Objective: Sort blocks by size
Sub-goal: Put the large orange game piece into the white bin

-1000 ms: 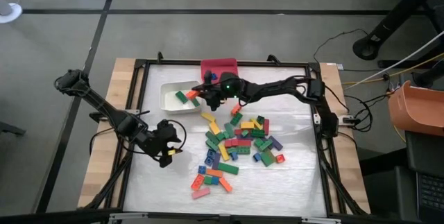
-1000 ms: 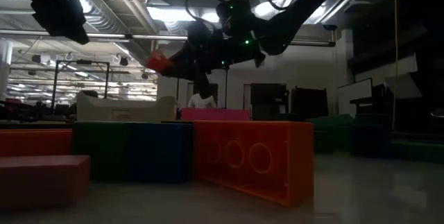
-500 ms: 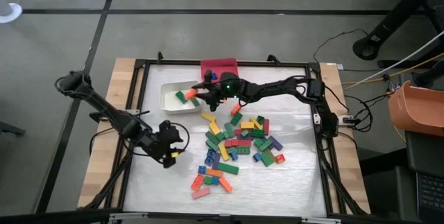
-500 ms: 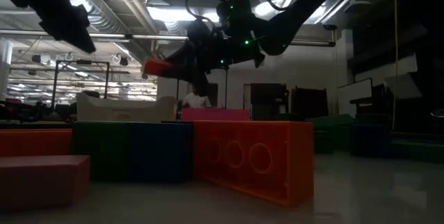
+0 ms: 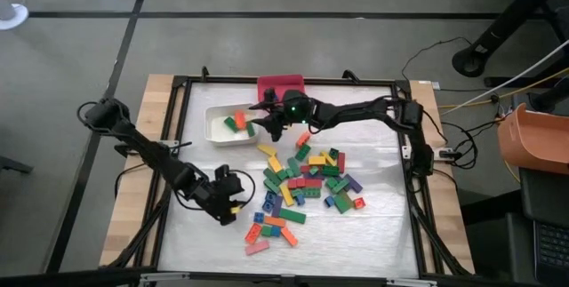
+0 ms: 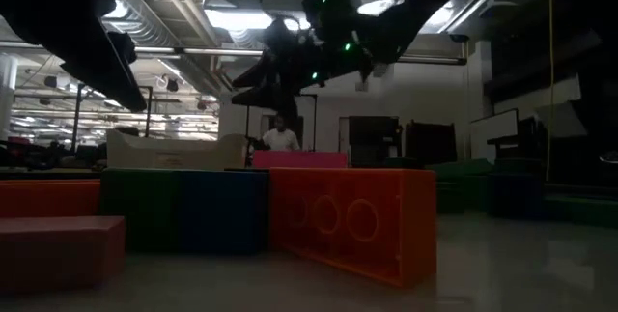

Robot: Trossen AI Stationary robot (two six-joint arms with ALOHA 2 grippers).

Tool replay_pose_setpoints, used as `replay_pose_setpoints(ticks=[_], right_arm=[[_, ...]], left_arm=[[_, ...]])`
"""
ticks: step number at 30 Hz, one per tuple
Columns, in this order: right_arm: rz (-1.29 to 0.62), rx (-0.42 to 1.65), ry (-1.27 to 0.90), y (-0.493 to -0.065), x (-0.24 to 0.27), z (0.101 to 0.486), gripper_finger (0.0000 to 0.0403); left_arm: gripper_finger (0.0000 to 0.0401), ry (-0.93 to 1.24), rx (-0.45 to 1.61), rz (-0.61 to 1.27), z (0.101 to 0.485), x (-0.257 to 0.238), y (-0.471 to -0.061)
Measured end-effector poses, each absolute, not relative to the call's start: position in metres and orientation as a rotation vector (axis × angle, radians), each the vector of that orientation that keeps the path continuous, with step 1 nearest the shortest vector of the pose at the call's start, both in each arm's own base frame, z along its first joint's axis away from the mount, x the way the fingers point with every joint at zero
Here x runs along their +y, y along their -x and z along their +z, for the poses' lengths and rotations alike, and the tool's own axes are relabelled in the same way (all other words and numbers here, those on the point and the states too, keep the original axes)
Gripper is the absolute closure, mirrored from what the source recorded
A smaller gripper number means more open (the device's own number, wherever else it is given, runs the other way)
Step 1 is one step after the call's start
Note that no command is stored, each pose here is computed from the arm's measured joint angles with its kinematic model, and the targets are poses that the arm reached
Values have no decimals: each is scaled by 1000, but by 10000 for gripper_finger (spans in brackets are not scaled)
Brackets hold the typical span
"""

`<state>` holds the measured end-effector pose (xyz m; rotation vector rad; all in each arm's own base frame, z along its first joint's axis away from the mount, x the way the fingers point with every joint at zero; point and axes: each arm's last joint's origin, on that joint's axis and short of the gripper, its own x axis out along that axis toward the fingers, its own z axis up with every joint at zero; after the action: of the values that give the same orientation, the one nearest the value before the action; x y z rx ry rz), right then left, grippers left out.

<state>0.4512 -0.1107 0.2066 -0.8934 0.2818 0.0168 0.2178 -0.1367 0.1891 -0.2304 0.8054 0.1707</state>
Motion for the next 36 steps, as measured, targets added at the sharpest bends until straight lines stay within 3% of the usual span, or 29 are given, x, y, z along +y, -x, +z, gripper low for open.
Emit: replay_pose_setpoints(ticks=[11, 26, 36], right_arm=[[66, 393, 864, -420, -103, 258, 194], [59, 400, 865, -401, -98, 287, 194], [76, 429, 857, -399, -98, 284, 194]], left_arm=[[215, 94, 695, -40, 177, -172, -228], [215, 497, 798, -58, 154, -198, -229], [215, 524, 843, -27, 155, -200, -232]])
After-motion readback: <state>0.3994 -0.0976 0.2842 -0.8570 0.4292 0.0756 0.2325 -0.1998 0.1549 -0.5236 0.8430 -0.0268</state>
